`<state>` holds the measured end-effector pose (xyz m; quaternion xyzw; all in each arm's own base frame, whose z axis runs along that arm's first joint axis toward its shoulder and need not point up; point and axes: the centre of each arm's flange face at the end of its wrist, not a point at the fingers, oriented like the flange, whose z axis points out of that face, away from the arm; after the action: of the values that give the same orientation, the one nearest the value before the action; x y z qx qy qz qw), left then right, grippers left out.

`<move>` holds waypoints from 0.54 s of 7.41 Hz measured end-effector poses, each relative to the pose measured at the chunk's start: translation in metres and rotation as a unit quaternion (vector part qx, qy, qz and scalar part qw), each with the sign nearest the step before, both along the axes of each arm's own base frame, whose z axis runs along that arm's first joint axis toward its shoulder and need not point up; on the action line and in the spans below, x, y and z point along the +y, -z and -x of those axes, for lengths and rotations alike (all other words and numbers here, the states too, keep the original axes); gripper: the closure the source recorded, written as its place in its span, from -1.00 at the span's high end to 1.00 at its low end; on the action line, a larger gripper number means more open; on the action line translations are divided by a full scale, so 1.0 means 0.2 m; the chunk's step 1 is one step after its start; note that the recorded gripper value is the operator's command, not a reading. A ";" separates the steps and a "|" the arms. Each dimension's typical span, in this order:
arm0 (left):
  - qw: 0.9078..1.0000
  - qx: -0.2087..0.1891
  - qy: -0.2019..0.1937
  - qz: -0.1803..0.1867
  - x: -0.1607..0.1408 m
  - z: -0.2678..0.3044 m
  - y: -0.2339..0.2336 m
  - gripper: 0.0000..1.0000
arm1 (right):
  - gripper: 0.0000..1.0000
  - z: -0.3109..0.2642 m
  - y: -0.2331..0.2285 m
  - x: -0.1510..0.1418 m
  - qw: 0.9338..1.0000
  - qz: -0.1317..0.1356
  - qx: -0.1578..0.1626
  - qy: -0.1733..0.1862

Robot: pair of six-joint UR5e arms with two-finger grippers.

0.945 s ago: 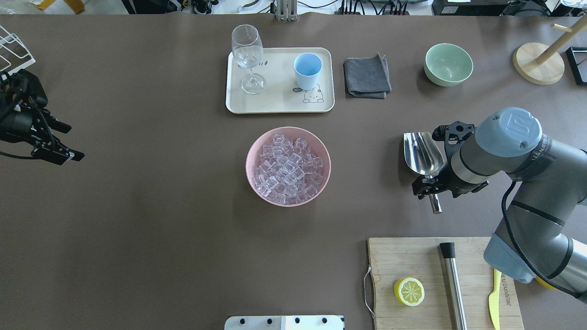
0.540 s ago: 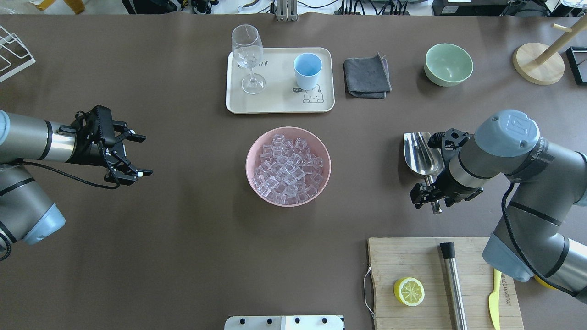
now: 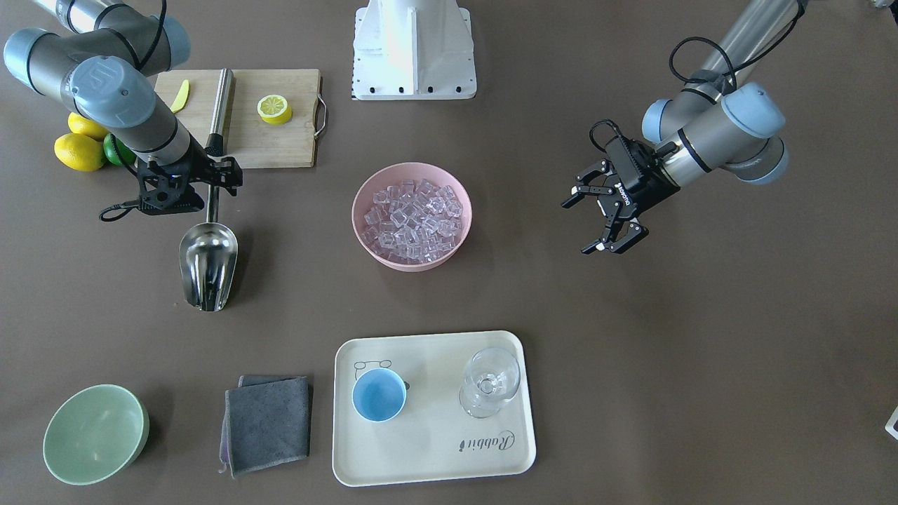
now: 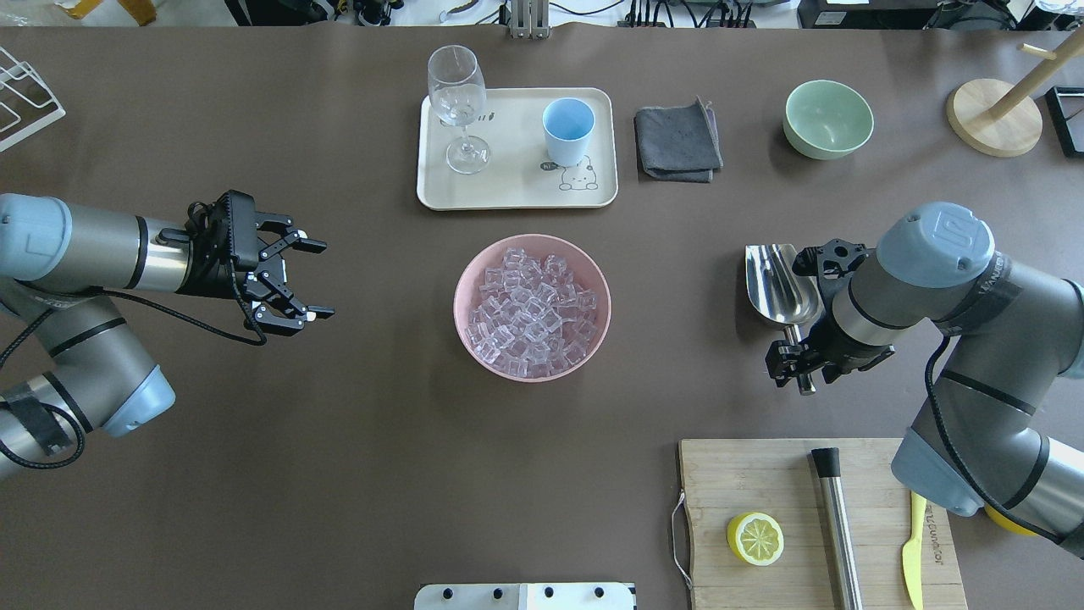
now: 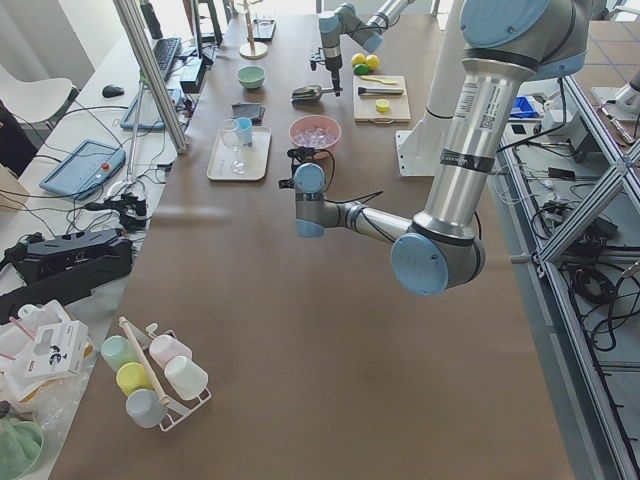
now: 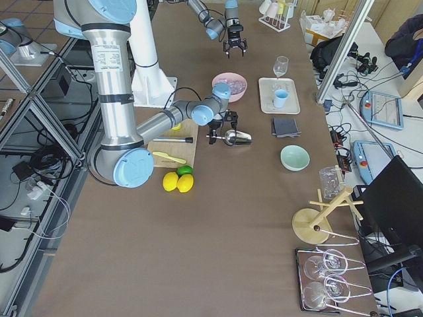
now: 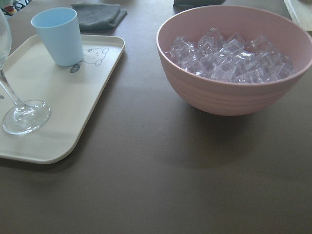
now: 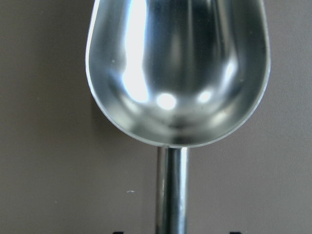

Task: Put ice in cup with scoop
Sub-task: 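Close the right gripper on the scoop handle while the left gripper nears the bowl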

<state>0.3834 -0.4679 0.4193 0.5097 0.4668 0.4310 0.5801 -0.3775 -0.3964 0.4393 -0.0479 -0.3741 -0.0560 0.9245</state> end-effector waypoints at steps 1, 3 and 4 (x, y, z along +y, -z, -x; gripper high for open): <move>1.000 0.015 -0.002 -0.013 -0.03 -0.05 0.04 0.96 | -0.13 0.00 0.00 0.00 1.000 0.001 0.001 -0.001; 0.999 0.030 -0.013 -0.027 -0.05 -0.14 0.10 0.96 | -0.16 -0.01 0.00 -0.01 1.000 0.008 0.003 -0.010; 0.999 0.034 -0.021 -0.030 -0.06 -0.21 0.14 0.96 | -0.17 -0.01 0.00 -0.02 1.000 0.013 0.004 -0.016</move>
<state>0.4250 -0.4794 0.3920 0.5312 0.4836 0.4392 0.5395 -0.3755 -0.3999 0.4396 -0.0541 -0.3720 -0.0365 0.9259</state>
